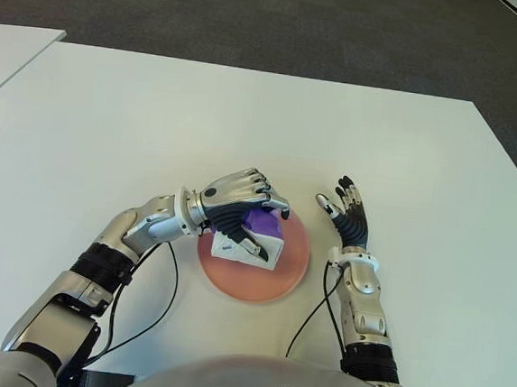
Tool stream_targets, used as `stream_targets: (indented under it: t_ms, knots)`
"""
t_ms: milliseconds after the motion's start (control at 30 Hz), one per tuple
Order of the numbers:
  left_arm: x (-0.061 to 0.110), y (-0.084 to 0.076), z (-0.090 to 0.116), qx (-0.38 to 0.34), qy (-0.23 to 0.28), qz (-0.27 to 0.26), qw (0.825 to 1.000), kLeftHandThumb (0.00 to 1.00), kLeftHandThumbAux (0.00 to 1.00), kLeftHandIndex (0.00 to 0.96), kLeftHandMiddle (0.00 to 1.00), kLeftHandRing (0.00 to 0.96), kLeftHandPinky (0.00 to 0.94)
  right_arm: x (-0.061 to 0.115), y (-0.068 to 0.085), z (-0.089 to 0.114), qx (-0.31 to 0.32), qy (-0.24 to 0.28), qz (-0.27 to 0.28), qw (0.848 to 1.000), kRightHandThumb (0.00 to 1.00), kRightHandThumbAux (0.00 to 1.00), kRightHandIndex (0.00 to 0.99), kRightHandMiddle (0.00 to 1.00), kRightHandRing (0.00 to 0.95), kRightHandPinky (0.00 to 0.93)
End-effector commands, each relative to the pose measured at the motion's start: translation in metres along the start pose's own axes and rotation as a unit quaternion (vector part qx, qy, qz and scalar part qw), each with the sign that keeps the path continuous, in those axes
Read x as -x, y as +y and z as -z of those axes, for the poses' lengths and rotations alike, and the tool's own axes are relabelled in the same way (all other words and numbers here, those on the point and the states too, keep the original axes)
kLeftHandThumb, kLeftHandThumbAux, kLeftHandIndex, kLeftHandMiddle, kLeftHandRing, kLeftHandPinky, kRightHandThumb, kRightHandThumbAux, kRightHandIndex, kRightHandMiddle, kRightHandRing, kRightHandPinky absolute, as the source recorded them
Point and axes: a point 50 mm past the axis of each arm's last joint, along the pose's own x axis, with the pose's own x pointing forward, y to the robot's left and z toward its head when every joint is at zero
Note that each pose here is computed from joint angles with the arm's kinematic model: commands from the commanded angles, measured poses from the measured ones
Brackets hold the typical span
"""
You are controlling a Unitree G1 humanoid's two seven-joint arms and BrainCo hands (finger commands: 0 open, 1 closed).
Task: Put the tissue paper into the plate.
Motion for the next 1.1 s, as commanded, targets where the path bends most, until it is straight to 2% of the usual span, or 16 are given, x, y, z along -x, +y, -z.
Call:
stream_targets:
  t_ms: [33,333,767,1100]
  knots:
    - [-0.002,-0.004,0.003,-0.011,0.011,-0.002,1.0,0.747,0.698,0.443,0.843,0.845,0.799,0.013,-0.003,0.028,0.001,0.075,0.008,0.997,0.113,0.681,0.021,0.053,0.028,0.042]
    - [-0.006,-0.016,0.007,-0.025,0.014,0.02,0.999,0.747,0.698,0.443,0.841,0.844,0.812,0.012,-0.003,0.027,-0.003,0.073,0.01,0.997,0.107,0.684,0.017,0.049,0.022,0.027]
    - [-0.008,-0.024,0.013,-0.047,0.014,0.034,0.998,0.747,0.699,0.442,0.846,0.848,0.822,0.014,-0.002,0.027,-0.003,0.072,0.006,0.997,0.101,0.689,0.013,0.048,0.023,0.034]
    - [-0.009,-0.03,0.018,-0.061,-0.001,0.009,0.998,0.746,0.699,0.442,0.848,0.847,0.818,0.015,-0.002,0.027,-0.006,0.072,0.006,0.997,0.093,0.699,0.016,0.058,0.031,0.044]
